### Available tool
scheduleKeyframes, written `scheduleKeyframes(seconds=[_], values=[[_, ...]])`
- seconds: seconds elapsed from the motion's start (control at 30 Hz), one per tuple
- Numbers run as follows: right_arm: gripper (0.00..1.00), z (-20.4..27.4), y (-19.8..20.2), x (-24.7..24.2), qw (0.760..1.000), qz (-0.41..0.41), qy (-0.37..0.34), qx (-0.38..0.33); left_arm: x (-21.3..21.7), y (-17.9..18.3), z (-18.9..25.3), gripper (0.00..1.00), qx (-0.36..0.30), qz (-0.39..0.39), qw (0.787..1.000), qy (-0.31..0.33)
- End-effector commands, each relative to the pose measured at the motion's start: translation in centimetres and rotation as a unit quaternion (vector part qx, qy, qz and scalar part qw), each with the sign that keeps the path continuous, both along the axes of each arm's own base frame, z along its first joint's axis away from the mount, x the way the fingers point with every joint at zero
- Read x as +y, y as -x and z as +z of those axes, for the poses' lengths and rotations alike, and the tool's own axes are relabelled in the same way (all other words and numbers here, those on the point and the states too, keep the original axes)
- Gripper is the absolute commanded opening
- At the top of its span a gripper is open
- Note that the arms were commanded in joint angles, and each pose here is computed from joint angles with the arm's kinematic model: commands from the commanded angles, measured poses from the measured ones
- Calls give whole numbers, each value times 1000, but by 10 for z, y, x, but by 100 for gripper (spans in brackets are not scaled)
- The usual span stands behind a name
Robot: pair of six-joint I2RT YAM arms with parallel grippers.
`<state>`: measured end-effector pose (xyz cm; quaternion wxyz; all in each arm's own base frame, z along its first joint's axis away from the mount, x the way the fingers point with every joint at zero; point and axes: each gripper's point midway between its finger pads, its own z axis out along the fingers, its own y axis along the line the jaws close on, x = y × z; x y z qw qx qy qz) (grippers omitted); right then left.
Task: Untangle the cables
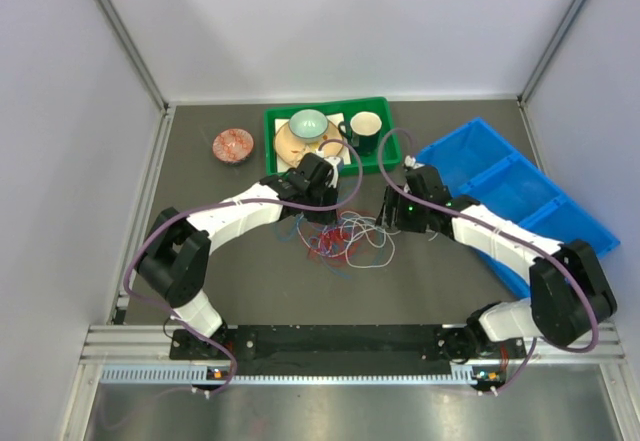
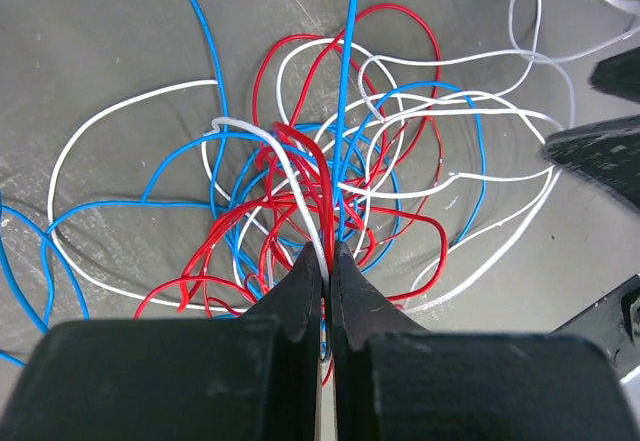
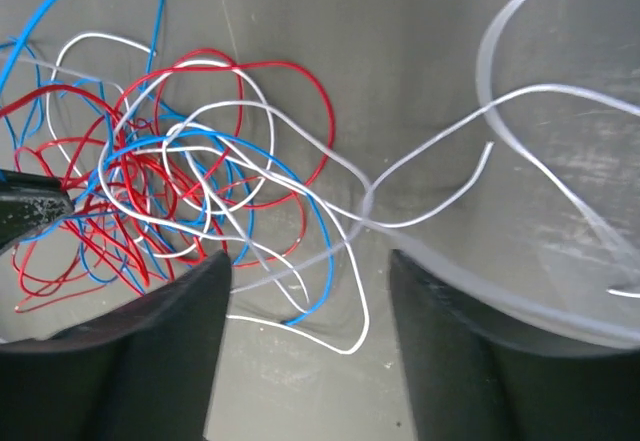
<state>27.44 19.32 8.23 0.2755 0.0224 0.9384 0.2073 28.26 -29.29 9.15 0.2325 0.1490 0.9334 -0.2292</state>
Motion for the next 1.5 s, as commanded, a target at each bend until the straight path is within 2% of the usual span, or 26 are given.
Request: scheduleKeyframes(seconds=[0.0, 0.17, 0.27, 0.3, 0.37, 0.4, 0.43, 0.67, 0.8, 0.9, 1.27, 1.47], values=[[67, 5, -7, 21, 999, 25, -22, -10, -8, -6, 12, 0, -17, -1, 999, 29], [67, -11, -7, 28, 1000, 28, -7, 10, -7, -6, 12, 0, -17, 0, 999, 30], [62, -15, -9, 31, 1000, 25, -4, 14, -7, -5, 12, 0, -19, -1, 999, 30], [57, -15, -12, 30, 1000, 18, -1, 10, -6, -5, 11, 0, -17, 0, 999, 29], [40, -13, -14, 29, 1000, 9, -1, 3, -6, -5, 13, 0, -18, 1, 999, 31], [26, -12, -15, 28, 1000, 4, 0, 0, -6, -5, 12, 0, -18, 1, 999, 30], [0, -10, -18, 24, 1000, -8, 6, -9, -5, -5, 11, 0, -18, 2, 999, 29], [0, 58, -24, -2, 993, -58, 7, -99, 5, -7, 0, 0, -15, 14, 1000, 15], [0, 135, -22, -19, 981, -76, -5, -179, 24, -14, -7, 0, -13, 43, 999, -8], [0, 174, -19, -30, 974, -79, 2, -213, 44, -21, -11, 0, -9, 74, 997, -15], [0, 254, -11, -59, 949, -122, -1, -290, 97, -25, -26, 0, 17, 163, 986, -27], [0, 315, -3, -96, 919, -173, 26, -352, 113, -27, -25, 0, 17, 188, 981, -38]])
